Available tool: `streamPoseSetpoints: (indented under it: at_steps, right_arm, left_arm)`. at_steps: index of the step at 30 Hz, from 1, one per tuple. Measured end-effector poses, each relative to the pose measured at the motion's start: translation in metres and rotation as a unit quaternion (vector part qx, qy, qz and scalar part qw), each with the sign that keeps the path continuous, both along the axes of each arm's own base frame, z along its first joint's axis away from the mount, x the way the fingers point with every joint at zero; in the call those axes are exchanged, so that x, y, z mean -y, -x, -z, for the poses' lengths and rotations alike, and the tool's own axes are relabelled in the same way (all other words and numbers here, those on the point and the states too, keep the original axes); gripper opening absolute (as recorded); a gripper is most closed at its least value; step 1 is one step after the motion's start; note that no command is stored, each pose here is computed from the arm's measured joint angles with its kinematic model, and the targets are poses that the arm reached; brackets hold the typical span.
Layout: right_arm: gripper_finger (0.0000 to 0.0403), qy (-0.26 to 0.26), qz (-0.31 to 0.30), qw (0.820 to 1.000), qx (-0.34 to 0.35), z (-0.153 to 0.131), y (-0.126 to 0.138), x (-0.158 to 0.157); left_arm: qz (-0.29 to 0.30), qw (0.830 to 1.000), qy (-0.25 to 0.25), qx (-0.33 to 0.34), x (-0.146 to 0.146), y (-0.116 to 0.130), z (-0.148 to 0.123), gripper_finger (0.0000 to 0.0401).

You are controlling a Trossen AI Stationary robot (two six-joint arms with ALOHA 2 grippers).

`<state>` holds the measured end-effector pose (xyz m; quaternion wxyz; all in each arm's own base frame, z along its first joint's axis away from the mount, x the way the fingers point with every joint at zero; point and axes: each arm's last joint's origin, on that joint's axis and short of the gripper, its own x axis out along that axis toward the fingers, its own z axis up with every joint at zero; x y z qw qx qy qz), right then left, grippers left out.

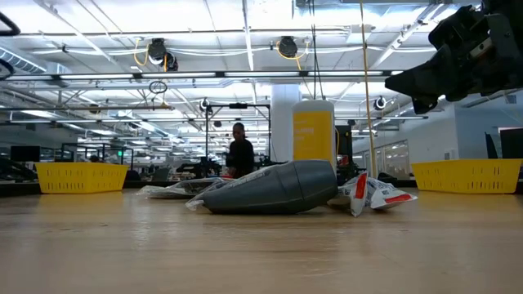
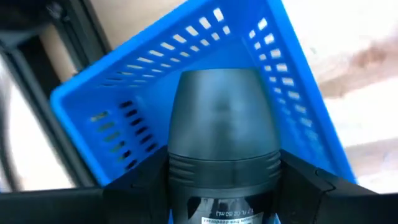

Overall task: Pick & Place Travel size toiletries
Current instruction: Put the gray deodorant into the left blue bin

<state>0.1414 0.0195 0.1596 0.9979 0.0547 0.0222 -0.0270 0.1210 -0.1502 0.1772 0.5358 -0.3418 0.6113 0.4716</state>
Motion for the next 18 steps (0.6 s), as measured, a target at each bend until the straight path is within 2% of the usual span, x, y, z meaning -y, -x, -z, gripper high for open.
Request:
streamPoseSetpoints:
  at_steps: [6,14,18]
  right_arm:
    - [0.0004,0.000,0.000,1.000,0.000,0.000,0.000,0.000]
    - [0.0004,0.000,0.000,1.000,0.000,0.000,0.000,0.000]
    - [0.0004,0.000,0.000,1.000,0.000,0.000,0.000,0.000]
  left_arm:
    - [-0.056,0.998,-0.002,0.011,-0.004,0.001,0.013,0.0209]
    - [-0.055,0.998,0.006,-0.004,-0.006,0.004,0.021,0.0212]
    - [-0.046,0.999,0.008,-0.005,-0.006,0.004,0.021,0.0237]
